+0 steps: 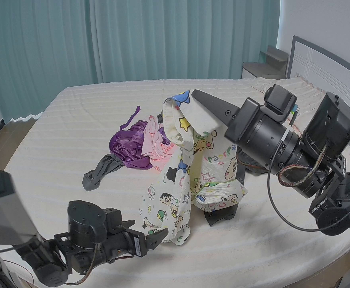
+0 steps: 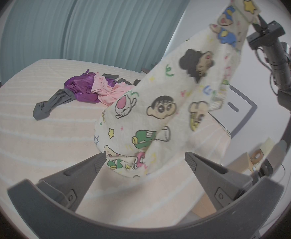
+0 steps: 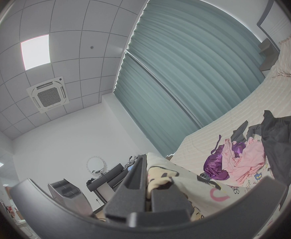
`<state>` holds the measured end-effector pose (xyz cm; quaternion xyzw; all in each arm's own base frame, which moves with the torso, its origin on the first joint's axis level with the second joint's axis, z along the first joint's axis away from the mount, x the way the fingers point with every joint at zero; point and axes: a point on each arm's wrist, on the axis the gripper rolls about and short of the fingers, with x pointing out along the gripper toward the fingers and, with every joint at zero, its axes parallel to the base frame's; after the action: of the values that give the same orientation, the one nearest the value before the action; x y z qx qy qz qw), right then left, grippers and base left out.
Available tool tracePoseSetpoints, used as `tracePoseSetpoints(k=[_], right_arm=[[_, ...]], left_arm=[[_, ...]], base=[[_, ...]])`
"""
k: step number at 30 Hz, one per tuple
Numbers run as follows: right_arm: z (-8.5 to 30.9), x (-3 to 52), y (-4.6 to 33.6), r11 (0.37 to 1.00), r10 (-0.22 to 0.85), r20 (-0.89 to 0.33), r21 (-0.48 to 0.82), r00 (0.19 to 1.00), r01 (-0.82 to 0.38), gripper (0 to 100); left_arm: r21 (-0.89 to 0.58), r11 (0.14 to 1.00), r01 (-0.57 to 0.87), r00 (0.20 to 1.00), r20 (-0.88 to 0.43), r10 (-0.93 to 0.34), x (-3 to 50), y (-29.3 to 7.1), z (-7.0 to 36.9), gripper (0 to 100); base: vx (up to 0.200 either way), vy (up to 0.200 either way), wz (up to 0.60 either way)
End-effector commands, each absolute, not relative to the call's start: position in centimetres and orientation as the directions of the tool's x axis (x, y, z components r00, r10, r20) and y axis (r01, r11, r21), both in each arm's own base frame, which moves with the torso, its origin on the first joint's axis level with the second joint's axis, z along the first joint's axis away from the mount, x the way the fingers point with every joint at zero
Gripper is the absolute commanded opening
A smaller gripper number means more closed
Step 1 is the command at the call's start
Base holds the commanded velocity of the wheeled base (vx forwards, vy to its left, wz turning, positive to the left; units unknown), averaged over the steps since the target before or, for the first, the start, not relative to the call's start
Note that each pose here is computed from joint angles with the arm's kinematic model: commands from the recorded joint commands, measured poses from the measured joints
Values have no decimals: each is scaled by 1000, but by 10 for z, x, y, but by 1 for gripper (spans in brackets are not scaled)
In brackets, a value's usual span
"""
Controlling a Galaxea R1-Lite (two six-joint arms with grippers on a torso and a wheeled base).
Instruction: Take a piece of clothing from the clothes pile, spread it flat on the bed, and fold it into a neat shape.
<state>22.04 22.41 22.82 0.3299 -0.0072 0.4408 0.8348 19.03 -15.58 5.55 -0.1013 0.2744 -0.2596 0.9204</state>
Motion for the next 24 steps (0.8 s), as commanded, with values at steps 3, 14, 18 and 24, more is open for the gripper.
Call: tracePoseSetpoints(k=[3, 14, 18, 24], right_arm=[[232, 227, 210, 396, 698, 308, 587, 647, -706, 0], [233, 231, 210, 398, 694, 310, 587, 650, -705, 0], [233, 231, 210, 400, 696, 304, 588, 651, -702, 0], [232, 229, 211, 399, 701, 297, 590, 648, -702, 0]], left_arm=[[-374, 878, 298, 744, -486, -459, 216, -179, 0, 100], [-446, 810, 380, 643, -502, -578, 208, -189, -6, 100], [-450, 801, 396, 635, -496, -592, 208, -193, -6, 100], [-420, 840, 343, 717, -461, -523, 233, -209, -24, 100]], base=[[0, 0, 0], [0, 0, 0], [0, 0, 0], [0, 0, 0]])
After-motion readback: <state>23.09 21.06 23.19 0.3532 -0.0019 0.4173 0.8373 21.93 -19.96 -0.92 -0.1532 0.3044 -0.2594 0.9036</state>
